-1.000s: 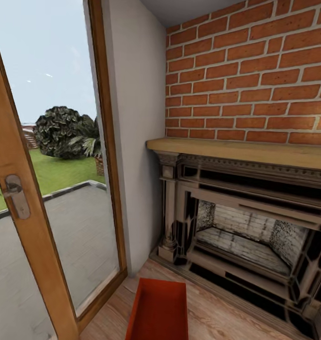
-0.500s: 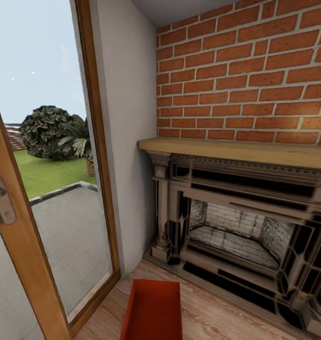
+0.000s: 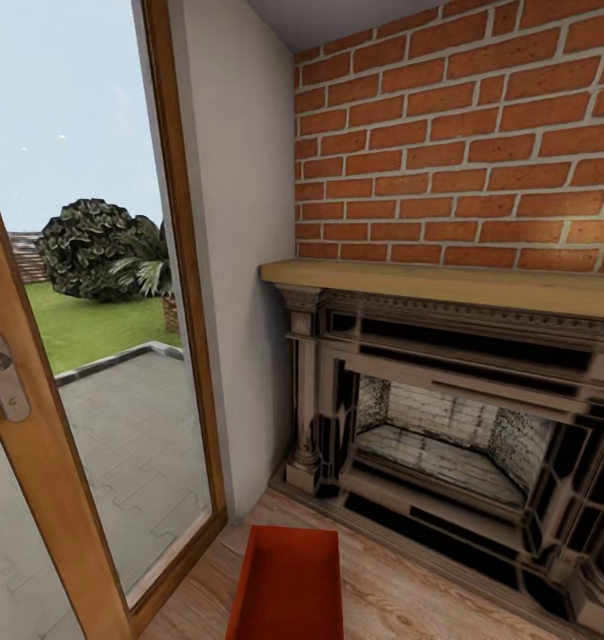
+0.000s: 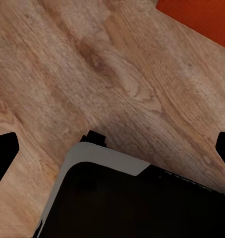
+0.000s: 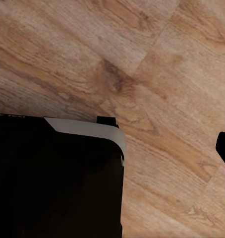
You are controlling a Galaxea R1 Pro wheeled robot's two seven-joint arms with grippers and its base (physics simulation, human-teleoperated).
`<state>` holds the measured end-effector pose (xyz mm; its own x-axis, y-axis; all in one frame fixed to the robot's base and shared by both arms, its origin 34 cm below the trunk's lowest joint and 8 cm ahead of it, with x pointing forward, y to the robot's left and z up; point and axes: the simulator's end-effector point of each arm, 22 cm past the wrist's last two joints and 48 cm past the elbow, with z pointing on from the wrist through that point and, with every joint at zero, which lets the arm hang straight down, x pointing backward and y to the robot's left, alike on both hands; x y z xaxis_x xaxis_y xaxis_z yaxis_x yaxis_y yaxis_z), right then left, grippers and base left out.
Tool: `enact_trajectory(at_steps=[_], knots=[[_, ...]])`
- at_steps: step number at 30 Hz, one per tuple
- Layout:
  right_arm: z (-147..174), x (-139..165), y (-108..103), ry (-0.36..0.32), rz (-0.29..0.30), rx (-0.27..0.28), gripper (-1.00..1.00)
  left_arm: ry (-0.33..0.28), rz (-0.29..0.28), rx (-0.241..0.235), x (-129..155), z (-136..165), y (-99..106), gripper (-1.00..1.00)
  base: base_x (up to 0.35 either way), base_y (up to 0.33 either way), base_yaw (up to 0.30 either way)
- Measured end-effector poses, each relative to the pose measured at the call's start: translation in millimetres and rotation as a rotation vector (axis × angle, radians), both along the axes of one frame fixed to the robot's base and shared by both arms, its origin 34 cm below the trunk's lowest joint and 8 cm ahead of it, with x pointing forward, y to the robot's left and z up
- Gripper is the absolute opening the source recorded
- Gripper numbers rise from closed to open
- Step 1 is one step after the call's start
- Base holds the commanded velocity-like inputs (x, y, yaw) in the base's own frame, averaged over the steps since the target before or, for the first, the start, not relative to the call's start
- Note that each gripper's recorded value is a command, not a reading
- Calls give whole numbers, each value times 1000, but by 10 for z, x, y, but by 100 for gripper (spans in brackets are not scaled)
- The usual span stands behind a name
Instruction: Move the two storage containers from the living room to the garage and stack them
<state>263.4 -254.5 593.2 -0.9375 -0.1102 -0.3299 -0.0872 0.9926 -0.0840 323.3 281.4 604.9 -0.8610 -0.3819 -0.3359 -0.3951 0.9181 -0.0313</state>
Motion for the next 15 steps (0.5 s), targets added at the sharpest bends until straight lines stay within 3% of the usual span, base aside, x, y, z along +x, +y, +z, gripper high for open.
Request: enact_trajectory(at_steps=[15], knots=[[4, 16, -30, -6, 20, -4, 100, -6, -4, 3, 23, 7, 15, 100, 0, 0, 0]])
